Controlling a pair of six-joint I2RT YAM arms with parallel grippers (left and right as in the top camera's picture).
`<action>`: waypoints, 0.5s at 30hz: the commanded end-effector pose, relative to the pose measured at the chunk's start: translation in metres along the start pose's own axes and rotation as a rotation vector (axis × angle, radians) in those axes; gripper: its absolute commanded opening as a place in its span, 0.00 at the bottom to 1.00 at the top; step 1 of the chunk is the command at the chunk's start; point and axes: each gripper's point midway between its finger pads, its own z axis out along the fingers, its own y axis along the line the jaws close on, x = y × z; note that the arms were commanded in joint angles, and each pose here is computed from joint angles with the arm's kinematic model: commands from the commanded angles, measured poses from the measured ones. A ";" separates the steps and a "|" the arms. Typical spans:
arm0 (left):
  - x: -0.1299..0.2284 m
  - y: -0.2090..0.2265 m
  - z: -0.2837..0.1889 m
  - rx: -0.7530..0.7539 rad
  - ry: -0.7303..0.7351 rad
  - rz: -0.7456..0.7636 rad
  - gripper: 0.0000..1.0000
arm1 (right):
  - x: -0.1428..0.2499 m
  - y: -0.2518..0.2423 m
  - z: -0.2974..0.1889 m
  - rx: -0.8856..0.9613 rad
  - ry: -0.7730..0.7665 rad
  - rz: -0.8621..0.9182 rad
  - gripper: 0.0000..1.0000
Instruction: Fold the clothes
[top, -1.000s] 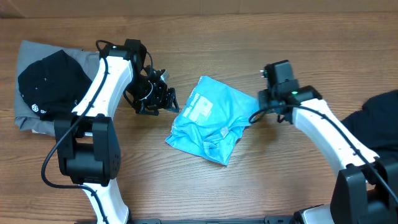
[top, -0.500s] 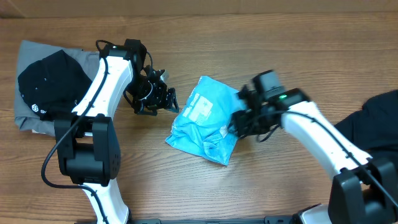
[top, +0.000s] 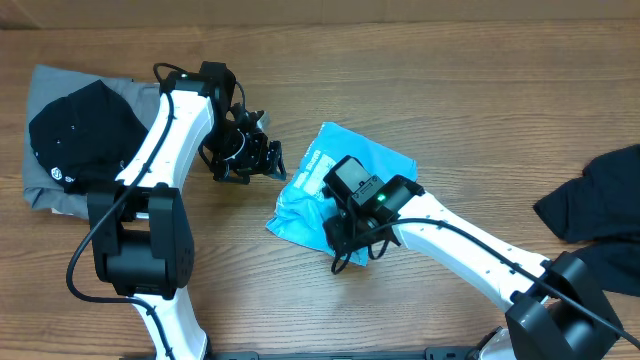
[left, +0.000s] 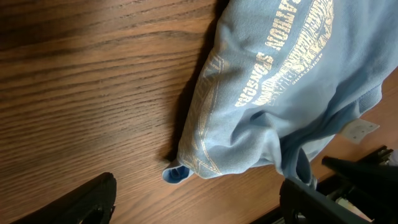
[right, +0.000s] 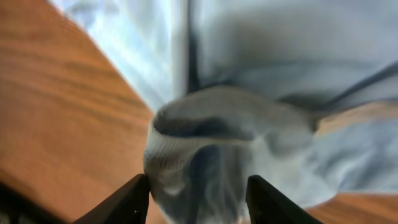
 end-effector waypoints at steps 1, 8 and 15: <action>-0.005 -0.003 -0.013 -0.006 -0.043 0.036 0.87 | -0.016 -0.005 -0.003 0.040 -0.063 0.035 0.54; -0.005 -0.004 -0.013 -0.005 -0.043 0.036 0.87 | -0.024 -0.004 0.009 0.035 -0.075 0.082 0.55; -0.005 -0.004 -0.013 -0.005 -0.043 0.036 0.88 | -0.016 0.013 0.011 -0.049 -0.033 -0.004 0.47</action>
